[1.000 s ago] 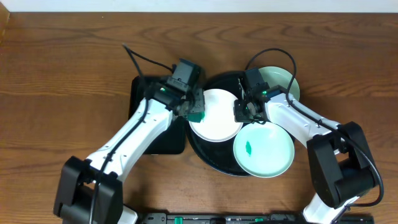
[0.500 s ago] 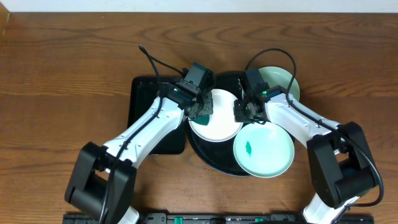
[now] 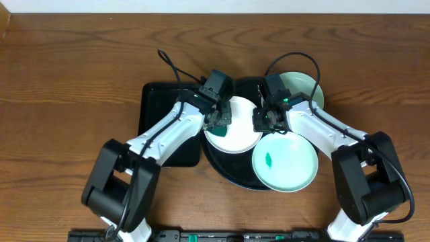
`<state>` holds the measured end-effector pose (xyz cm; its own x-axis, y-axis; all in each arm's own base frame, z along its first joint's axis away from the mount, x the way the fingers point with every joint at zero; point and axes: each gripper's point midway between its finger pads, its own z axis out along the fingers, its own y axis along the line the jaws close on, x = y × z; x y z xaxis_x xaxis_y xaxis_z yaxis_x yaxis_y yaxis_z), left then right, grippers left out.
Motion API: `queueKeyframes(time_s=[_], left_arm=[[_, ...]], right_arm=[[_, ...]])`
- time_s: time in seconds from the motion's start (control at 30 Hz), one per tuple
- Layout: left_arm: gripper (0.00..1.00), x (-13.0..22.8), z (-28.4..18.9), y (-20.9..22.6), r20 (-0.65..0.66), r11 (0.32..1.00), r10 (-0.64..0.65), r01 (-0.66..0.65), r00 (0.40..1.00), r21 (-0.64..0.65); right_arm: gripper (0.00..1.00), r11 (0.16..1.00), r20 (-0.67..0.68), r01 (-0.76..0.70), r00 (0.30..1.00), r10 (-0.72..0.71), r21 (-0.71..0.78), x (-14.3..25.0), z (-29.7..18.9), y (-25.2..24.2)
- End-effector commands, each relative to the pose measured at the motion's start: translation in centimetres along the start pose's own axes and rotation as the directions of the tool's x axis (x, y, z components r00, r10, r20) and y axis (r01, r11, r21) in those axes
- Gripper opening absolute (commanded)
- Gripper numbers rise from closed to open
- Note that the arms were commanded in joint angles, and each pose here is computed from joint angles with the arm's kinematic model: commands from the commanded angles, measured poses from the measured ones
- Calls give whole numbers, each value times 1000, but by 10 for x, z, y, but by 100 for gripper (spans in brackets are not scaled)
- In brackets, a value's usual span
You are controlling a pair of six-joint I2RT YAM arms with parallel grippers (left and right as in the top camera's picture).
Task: Clean dirty plates on tray and stack at the side
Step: 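Lower the sponge onto the white plate and wipe its surface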
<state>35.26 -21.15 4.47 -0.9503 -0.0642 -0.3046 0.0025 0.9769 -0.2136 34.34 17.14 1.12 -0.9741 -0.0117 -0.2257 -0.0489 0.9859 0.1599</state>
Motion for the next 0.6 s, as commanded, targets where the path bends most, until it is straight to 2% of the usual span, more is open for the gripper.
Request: queueKeyframes(time_s=[0.0,0.57], left_arm=[[8,-8,3,-2,20,1000,-12,12,1000,-5],[8,-3,18,12,12,997,-11,12,1000,-71]], right_arm=[[1,1000,-12,5,1000,-5,-21,5,1,6],[1,1000,-12,5,1000,-5,-22,5,1,6]])
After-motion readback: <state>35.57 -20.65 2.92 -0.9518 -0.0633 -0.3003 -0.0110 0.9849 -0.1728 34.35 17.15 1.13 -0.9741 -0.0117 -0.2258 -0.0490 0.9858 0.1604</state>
